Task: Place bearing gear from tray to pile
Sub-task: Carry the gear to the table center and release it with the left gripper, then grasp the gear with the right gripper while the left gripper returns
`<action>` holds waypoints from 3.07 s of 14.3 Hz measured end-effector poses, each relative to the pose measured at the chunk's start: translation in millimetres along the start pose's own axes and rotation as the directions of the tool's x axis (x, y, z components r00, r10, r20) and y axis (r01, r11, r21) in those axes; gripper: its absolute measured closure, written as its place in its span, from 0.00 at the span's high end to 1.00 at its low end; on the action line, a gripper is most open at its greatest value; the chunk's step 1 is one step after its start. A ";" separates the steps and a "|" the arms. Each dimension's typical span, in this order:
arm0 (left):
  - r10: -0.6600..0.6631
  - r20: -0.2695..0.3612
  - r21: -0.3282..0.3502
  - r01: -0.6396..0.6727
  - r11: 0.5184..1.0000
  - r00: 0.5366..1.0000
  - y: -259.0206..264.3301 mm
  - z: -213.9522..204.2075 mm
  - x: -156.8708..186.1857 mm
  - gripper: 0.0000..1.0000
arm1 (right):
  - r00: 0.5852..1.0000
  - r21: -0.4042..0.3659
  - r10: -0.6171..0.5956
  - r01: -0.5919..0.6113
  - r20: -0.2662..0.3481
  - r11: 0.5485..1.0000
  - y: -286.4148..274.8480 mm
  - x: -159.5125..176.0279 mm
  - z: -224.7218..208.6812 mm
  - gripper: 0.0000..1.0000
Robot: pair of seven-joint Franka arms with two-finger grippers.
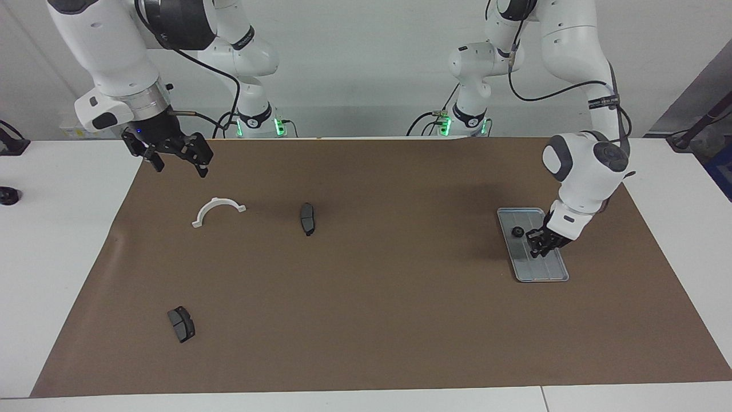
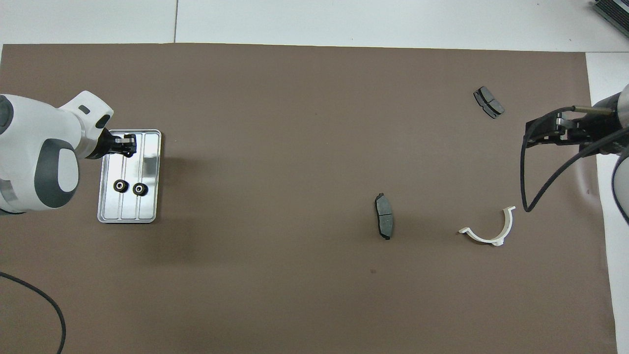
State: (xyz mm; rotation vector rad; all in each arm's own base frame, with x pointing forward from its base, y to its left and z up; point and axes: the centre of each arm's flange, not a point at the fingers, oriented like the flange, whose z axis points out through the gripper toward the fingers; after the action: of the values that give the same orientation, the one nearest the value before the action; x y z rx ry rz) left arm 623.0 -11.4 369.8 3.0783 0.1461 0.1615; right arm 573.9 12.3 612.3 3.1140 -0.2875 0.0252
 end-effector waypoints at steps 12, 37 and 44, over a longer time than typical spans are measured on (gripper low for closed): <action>-0.183 0.018 -0.118 0.183 0.976 0.983 372.4 39.5 -126.8 0.23 | 1.000 0.000 -0.010 0.010 0.000 1.000 -5.4 -1.3 -0.3 1.00; -0.719 0.002 0.095 0.715 0.692 0.695 -18.5 20.7 -62.0 0.93 | 0.966 0.055 -0.241 0.247 -0.090 0.967 -323.4 -26.2 185.2 1.00; -0.721 -0.002 0.086 0.718 0.691 0.693 -14.3 49.6 -87.1 0.61 | 0.962 0.019 -0.230 0.235 -0.148 0.972 -399.0 -34.9 280.5 1.00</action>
State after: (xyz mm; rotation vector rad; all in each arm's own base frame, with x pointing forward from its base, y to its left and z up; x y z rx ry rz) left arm 540.8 -8.1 310.8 2.8150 1.3611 0.0606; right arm 616.9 406.5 326.2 3.1371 0.0832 0.2557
